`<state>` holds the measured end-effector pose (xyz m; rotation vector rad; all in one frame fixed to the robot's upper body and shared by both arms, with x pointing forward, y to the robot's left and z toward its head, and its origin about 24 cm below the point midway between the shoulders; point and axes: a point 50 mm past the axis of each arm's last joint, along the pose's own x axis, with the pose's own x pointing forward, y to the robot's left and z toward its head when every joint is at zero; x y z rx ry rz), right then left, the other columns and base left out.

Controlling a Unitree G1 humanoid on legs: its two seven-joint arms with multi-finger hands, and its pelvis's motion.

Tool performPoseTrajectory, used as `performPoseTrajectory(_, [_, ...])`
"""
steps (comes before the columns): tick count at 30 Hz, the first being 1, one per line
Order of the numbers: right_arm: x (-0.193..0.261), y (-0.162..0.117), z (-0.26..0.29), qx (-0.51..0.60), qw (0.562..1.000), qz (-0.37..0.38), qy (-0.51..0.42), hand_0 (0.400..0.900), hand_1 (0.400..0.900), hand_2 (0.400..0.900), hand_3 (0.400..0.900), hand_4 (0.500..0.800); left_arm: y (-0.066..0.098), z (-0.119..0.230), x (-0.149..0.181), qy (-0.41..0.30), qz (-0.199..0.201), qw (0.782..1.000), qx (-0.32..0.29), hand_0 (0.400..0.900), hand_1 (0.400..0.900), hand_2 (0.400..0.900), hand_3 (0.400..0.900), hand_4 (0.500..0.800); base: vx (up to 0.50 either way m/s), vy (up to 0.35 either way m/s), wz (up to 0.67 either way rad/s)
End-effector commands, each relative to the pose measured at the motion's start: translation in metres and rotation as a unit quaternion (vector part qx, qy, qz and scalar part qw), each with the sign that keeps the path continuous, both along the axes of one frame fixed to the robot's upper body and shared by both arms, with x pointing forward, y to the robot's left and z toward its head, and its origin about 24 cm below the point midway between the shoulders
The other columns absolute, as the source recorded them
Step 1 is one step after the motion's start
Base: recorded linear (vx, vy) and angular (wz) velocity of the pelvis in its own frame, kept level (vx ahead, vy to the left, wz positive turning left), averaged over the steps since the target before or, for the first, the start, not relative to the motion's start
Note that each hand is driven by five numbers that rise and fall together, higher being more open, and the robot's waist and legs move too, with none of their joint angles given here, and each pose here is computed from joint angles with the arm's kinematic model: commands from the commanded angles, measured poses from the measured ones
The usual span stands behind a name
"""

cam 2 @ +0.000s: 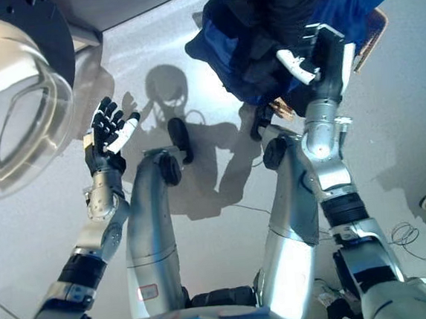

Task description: Put the clothes in the basket into the washing machine.

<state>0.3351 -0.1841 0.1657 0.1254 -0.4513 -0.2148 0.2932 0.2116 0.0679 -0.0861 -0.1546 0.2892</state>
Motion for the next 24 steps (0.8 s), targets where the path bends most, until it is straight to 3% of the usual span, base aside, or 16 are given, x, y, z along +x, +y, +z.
performPoseTrajectory(1, [0.002,0.030,0.036,0.140,0.975,0.133,-0.111,0.400,0.400,0.400,0.400,0.500,-0.003,-0.029,-0.021,0.037,0.000,0.998,-0.041,0.900,0.900,0.900,0.900,0.800,0.023,-0.034,0.12])
performPoseTrajectory(6, [0.025,0.067,0.074,0.199,0.944,0.230,-0.126,0.400,0.400,0.400,0.400,0.500,-0.006,-0.033,-0.017,0.043,-0.015,0.997,-0.061,0.900,0.900,0.900,0.900,0.800,0.026,-0.042,0.13])
performPoseTrajectory(15, [0.069,0.094,0.125,0.242,0.947,0.200,-0.071,0.400,0.400,0.400,0.400,0.500,-0.015,-0.031,-0.008,0.044,-0.058,0.996,-0.053,0.900,0.900,0.900,0.900,0.800,0.038,-0.053,0.17])
performPoseTrajectory(24, [0.089,0.053,0.143,0.257,0.959,0.118,-0.014,0.408,0.408,0.408,0.408,0.505,-0.031,-0.025,0.000,0.039,-0.129,0.991,-0.008,0.900,0.900,0.900,0.900,0.800,0.037,-0.056,0.24])
